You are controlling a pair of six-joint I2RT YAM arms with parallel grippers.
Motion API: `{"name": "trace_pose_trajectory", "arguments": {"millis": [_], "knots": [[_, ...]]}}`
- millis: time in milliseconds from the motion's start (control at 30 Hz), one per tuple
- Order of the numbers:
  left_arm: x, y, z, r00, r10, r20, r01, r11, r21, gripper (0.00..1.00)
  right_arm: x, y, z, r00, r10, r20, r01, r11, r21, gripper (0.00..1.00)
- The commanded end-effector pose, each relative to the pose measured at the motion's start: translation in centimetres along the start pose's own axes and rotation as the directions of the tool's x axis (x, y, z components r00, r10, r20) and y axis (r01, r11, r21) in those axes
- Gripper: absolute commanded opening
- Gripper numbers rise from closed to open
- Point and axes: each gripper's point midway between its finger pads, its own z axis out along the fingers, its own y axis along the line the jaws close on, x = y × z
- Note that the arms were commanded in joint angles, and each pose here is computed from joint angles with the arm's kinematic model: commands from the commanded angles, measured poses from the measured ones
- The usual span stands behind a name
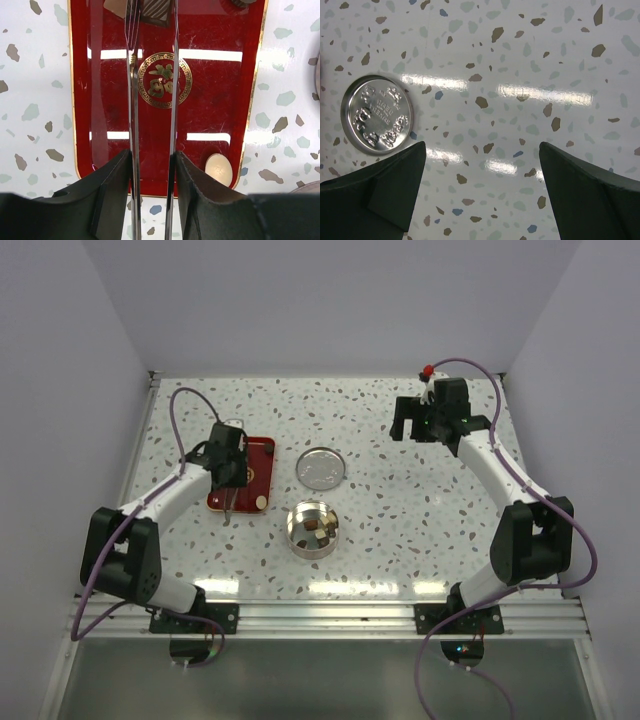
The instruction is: Pack the chocolate
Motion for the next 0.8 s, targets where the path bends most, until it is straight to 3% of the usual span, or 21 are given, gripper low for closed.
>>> {"name": "trace_pose_trajectory", "arguments": {"millis": [0, 167, 567, 767], "knots": [[-3.2, -0.3, -0.1, 0.996, -0.004, 0.089, 0.002, 1.000, 0.023, 0.44, -1.9, 0.6, -1.6, 0.999, -0.019, 0.051, 0.021, 0.999, -0.024, 0.99], [-4.0, -0.4, -1.2, 0.993, -0.008, 0.119, 0.004, 0.999, 0.039, 0.35, -2.0, 0.5, -1.9, 0.998, -0.020, 0.056, 0.022, 1.000, -0.019, 0.99], [-2.8, -1.3, -5.0, 0.994, 0.037, 0.104, -0.052, 0.987, 0.149, 0.33, -2.2, 0.8, -1.6, 0.998, -0.013, 0.055, 0.015, 0.999, -0.035, 0.99], [-0.7, -4.5, -8.2, 0.994, 0.055, 0.099, -0.087, 0.930, 0.357, 0.33, -2.5, 0.8, -1.4, 0.998, -0.010, 0.057, 0.012, 0.999, -0.031, 0.99]]}}
